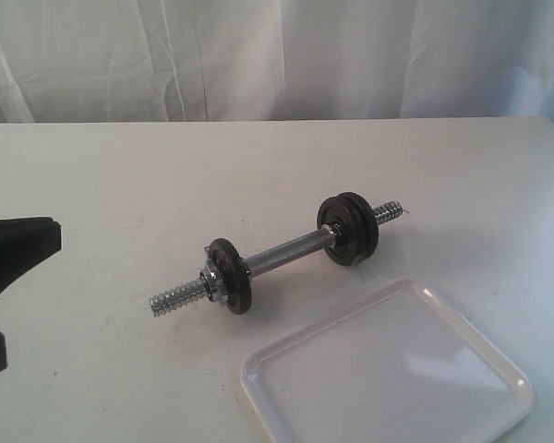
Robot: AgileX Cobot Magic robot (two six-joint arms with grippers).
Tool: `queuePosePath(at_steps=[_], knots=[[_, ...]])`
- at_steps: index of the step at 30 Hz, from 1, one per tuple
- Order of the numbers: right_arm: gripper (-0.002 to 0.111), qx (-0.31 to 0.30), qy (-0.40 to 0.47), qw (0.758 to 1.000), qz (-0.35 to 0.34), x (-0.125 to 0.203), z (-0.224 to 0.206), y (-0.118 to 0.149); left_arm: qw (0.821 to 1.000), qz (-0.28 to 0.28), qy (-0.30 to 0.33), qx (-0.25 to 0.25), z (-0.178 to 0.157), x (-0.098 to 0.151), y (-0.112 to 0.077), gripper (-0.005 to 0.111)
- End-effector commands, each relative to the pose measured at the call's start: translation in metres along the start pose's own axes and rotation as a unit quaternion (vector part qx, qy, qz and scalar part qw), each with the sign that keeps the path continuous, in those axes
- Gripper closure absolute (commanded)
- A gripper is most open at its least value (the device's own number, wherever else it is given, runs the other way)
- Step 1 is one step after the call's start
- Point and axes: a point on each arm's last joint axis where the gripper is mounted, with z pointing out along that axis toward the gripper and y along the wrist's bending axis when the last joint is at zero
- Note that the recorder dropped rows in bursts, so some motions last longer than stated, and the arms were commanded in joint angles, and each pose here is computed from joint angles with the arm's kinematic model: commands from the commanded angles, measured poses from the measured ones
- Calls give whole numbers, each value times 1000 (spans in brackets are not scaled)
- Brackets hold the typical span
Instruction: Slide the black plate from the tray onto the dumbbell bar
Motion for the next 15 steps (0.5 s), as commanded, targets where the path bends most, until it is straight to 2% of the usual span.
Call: queuePosePath(at_steps=[1, 8, 11, 15], knots=[[108, 5, 1, 1000, 2, 1, 0, -1, 1000, -12, -5, 4, -3, 1, -1, 107], [108, -8, 3, 1000, -3, 1, 1, 1, 1000, -12, -4, 4, -3, 1, -1, 107], [108, 29, -29, 999, -35, -4, 1, -6, 1000, -12, -4, 4, -3, 1, -1, 107], [108, 92, -128, 987, 18, -3, 6, -18, 1000, -12, -3, 4, -3, 1, -1, 107]])
